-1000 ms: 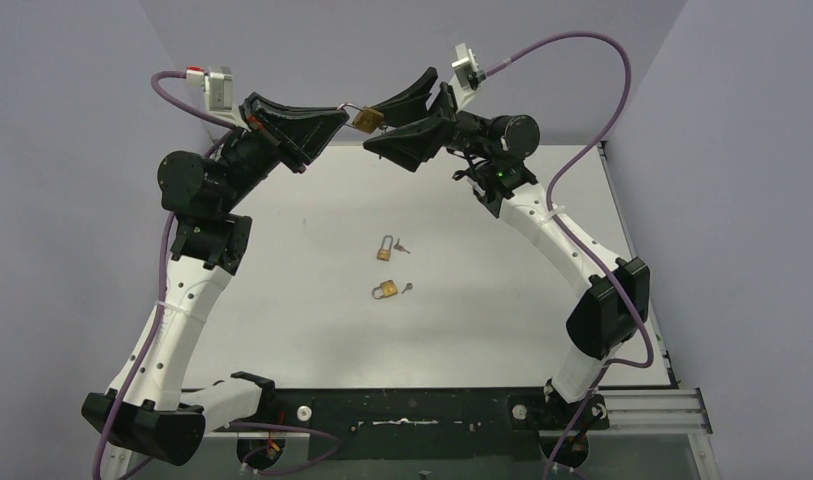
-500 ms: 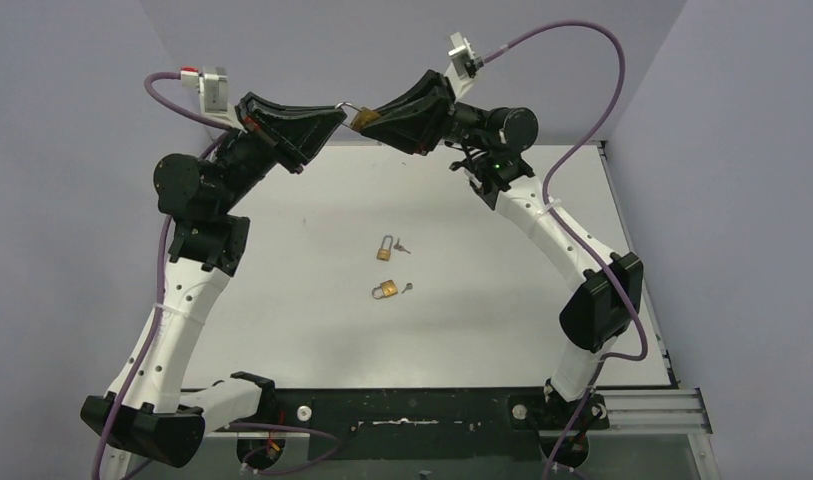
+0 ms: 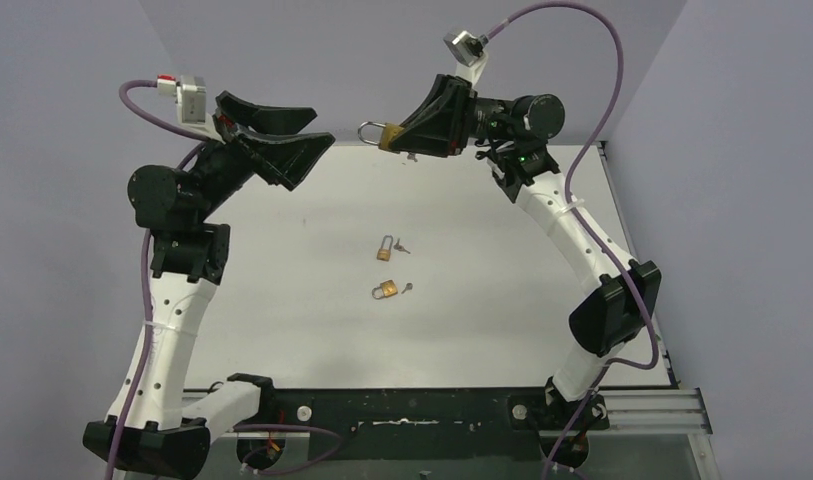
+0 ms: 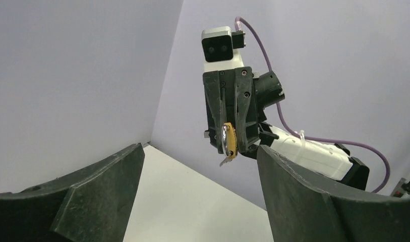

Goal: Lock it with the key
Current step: Lock the lock.

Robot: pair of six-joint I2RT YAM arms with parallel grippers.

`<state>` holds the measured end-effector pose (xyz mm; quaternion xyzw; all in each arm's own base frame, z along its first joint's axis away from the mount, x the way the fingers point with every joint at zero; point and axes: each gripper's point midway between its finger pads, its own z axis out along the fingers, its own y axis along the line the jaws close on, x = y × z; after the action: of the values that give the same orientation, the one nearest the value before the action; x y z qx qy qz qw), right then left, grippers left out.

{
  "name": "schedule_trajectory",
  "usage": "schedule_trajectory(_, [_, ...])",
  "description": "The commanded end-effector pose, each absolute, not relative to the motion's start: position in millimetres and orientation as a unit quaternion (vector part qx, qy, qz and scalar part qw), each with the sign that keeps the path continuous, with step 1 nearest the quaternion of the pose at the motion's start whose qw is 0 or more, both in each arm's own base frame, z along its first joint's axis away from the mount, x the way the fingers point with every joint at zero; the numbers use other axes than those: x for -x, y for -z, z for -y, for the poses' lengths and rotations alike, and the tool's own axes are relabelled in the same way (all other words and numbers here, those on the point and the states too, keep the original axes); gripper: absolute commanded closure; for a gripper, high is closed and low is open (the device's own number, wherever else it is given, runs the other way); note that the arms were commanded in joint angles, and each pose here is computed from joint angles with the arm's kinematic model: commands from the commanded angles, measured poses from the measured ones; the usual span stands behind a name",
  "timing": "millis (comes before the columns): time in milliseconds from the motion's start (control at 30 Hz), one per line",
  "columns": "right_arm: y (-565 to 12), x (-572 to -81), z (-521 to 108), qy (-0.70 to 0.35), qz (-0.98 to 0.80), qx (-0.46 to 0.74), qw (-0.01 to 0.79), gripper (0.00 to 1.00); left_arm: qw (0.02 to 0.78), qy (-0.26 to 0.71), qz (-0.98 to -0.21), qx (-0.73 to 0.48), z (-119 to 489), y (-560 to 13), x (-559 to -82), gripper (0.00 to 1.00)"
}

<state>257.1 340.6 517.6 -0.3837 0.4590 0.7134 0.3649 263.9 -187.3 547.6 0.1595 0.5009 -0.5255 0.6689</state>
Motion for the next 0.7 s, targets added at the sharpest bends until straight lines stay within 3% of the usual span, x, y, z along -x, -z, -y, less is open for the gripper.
schedule_trajectory(0, [-536, -209, -311, -0.721, -0.458, 0.403, 0.330, 1.00, 0.615, 0.563, -0.509, -0.216, 188, -552, -231, 0.19])
schedule_trajectory(167, [-527, -194, -307, -0.722, -0.472, 0.407, 0.301, 1.00, 0.484, 0.653, -0.519, -0.265, 201, -548, -208, 0.20])
schedule_trajectory(367, [-526, -175, -314, -0.729, -0.465, 0.428, 0.264, 1.00, 0.358, 0.739, -0.479, -0.310, 213, -548, -189, 0.43])
schedule_trajectory(667, [-528, -171, -314, -0.730, -0.460, 0.435, 0.257, 1.00, 0.334, 0.726, -0.479, -0.363, 235, -541, -162, 0.51])
